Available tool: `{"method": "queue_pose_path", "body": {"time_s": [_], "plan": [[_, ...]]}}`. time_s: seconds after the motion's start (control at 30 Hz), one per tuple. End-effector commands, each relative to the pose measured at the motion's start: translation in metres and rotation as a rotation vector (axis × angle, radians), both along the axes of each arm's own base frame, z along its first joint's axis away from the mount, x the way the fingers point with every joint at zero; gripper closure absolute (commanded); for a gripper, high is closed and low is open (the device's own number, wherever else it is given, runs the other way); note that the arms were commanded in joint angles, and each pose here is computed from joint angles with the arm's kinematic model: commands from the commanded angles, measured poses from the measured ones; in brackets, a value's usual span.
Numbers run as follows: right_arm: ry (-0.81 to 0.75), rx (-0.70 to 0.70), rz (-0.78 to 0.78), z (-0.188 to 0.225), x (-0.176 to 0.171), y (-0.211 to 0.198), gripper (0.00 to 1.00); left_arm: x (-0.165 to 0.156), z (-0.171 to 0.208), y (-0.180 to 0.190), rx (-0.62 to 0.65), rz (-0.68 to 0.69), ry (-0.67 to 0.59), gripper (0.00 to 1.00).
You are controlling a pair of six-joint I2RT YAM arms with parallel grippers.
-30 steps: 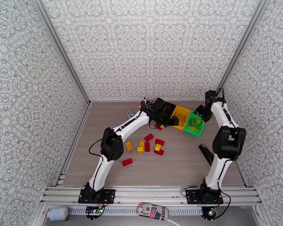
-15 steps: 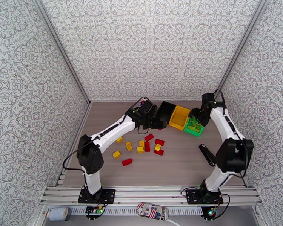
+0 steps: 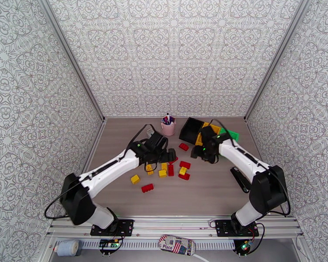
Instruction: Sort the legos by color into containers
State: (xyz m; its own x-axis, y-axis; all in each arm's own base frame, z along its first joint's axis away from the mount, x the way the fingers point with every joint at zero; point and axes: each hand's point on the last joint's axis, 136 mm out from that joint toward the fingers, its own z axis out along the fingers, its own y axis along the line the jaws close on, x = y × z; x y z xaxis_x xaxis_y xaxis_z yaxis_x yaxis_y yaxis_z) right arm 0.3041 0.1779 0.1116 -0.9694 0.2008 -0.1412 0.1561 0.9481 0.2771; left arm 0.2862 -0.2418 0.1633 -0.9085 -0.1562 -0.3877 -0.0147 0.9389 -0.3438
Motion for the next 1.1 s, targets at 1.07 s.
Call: {"method": "queue_pose_path", "body": {"time_s": [1.07], "plan": [[0.125, 0.080, 0.151, -0.069, -0.017, 0.072, 0.23, -0.042, -0.028, 0.031, 0.008, 0.075, 0.073, 0.05]]}}
